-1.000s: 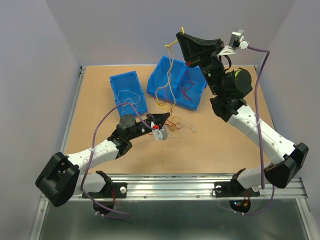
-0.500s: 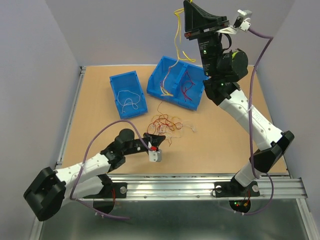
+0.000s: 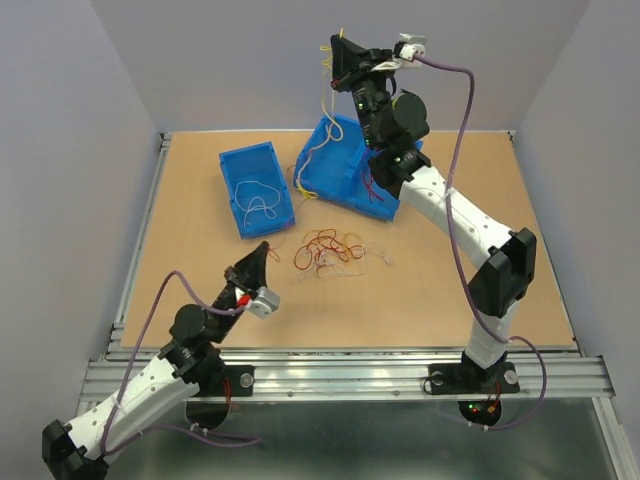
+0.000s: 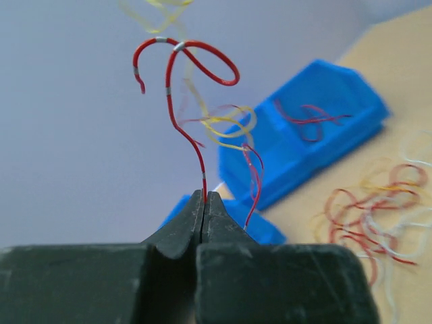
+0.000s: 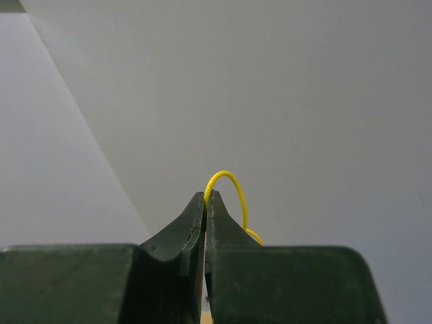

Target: Untangle the cables

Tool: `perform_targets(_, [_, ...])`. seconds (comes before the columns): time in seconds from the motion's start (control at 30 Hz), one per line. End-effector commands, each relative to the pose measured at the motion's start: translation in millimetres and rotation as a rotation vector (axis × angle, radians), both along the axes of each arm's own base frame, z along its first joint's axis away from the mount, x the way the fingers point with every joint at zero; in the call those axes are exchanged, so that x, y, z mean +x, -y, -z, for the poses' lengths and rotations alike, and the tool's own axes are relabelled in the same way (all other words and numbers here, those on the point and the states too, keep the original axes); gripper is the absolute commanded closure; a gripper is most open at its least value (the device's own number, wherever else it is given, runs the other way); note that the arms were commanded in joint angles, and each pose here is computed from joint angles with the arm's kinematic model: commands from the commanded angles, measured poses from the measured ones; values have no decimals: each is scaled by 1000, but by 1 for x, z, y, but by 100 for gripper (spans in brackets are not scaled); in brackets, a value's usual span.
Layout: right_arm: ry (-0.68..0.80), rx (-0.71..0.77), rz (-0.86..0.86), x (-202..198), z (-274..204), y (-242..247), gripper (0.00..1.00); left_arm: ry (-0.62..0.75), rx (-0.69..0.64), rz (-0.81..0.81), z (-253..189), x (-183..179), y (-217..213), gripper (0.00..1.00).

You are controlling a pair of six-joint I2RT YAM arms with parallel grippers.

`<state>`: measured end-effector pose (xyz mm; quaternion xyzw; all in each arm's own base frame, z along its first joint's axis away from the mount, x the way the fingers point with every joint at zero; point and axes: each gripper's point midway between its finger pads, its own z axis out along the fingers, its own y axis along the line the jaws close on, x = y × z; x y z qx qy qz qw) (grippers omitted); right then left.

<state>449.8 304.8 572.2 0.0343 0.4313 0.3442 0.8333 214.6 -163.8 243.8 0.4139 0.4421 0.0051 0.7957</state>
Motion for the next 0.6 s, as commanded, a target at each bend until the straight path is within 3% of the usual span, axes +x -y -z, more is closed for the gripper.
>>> perform_targets(0.0, [20, 89, 62, 15, -18, 27, 100, 95, -370, -359, -53, 6, -87, 100])
perform_targets(0.23, [-102, 98, 88, 83, 41, 37, 99, 196, -702, -505, -140, -42, -173, 100])
perform_targets(0.57, [-280, 100, 127, 149, 129, 62, 99, 333, -739, -435, -258, -110, -223, 100])
